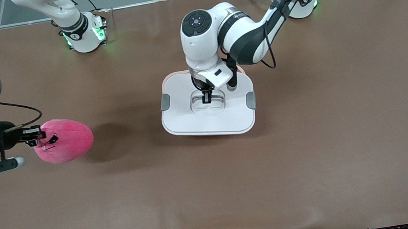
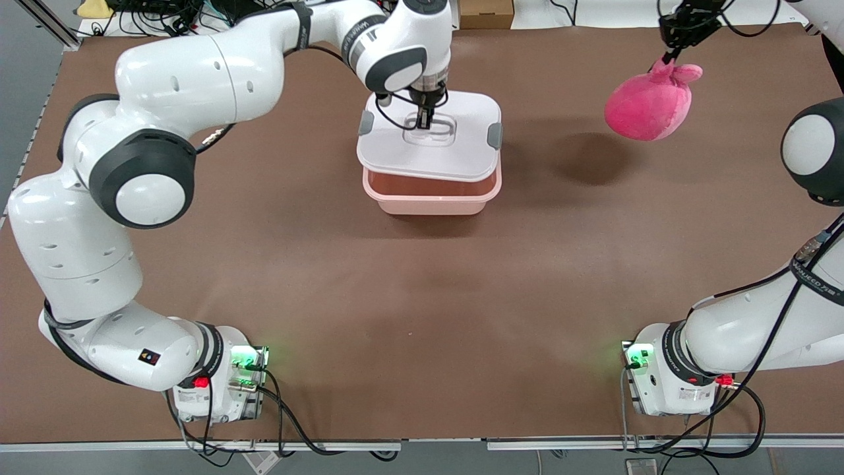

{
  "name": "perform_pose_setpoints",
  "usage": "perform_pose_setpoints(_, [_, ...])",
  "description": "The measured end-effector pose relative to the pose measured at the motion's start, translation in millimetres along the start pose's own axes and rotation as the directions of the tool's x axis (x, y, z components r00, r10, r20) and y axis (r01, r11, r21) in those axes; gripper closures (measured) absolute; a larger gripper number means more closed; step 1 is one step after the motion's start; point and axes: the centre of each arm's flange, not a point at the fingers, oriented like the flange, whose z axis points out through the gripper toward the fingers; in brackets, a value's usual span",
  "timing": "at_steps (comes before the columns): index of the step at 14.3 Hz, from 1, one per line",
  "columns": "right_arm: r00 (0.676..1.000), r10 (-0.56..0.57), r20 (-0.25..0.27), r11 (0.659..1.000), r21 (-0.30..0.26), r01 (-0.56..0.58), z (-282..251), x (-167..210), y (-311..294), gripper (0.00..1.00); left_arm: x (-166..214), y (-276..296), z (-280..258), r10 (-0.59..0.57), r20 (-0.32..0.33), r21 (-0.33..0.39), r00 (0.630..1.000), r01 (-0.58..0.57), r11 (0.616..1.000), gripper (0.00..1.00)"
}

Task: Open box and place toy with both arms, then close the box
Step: 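Lift the lid off with the left gripper while the right gripper lifts the toy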

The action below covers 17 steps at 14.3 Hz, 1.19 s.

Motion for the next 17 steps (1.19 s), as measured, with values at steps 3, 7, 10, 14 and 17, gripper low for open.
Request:
perform_pose_setpoints(3, [0.997,-0.073,-0.003,0.997,-0.020,0.073,-1.0,2.3,-46.3,0.96,17.3,11.9,-37.5,-0.001,0.014,-0.026,1.000,0.001,1.000,0.93])
perform_pose_setpoints(7, [0.988,-0.156,-0.016,0.987,-0.039,0.156,-6.9,-0.1,-99.1,0.96,75.3,39.5,-85.5,0.045,0.044,-0.025,0.998,-0.044,0.999,0.93])
perform_pose_setpoints(10, [0.972,-0.232,-0.036,0.971,-0.057,0.230,-17.1,-11.0,-146.9,0.96,135.0,63.3,-102.1,0.104,0.057,0.002,0.993,-0.104,0.995,0.93])
perform_pose_setpoints(14, [0.942,-0.328,-0.067,0.943,-0.078,0.322,-36.7,-37.6,-204.5,0.96,205.9,85.5,-101.0,0.158,0.081,0.059,0.984,-0.163,0.985,0.93])
perform_pose_setpoints(17, [0.916,-0.394,-0.076,0.917,-0.091,0.388,-41.7,-55.9,-244.0,0.96,250.2,96.8,-95.2,0.198,0.111,0.085,0.974,-0.208,0.974,0.93])
